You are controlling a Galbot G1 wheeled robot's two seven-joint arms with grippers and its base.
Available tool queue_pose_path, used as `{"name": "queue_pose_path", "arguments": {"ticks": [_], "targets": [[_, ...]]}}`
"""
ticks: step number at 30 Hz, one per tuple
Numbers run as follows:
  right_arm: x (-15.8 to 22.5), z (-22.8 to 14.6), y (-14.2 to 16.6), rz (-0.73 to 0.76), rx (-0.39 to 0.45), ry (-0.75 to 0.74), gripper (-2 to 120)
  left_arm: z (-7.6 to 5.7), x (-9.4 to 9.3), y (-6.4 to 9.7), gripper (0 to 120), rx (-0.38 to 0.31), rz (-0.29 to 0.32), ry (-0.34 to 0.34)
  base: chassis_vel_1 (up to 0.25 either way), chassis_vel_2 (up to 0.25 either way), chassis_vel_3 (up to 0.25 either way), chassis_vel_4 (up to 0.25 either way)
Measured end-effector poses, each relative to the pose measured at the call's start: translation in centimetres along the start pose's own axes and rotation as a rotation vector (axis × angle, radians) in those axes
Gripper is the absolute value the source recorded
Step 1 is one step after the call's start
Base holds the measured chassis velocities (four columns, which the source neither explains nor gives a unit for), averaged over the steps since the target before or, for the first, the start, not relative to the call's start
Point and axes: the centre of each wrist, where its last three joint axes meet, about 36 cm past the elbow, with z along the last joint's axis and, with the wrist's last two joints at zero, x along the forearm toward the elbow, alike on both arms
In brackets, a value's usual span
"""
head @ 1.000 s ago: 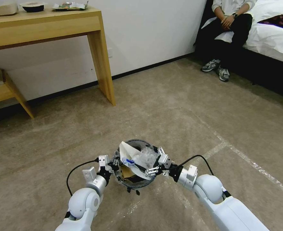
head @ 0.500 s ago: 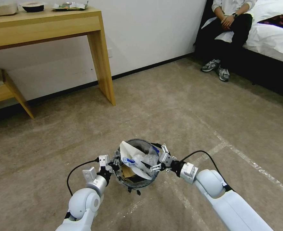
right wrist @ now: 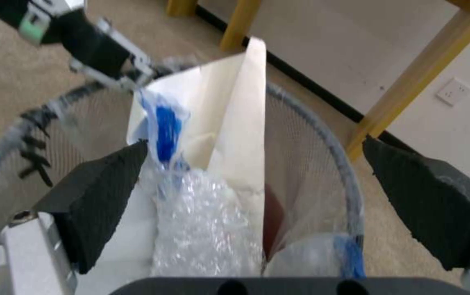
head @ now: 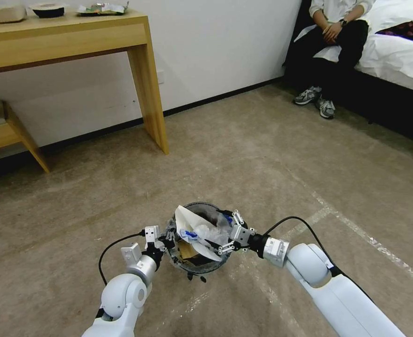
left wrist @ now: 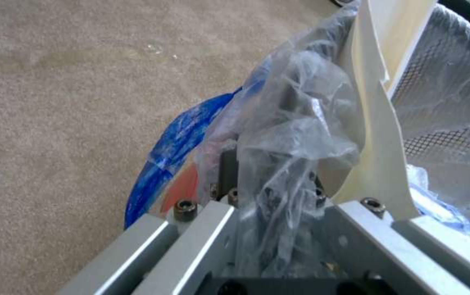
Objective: Pick up the trash bin and place the garbage on the floor into it.
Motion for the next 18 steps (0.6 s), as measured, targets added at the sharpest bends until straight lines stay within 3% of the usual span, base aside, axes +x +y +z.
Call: {"name": "queue_pose_path", "arguments": {"ticks": [18], "targets": [[0.76,-1.16,-0.22,0.021,-0.018,-0.034,100,0.25,-0.11,0.13,1,0.004,-0.011,0.011,0.0,0.0,0.0,0.0]]}}
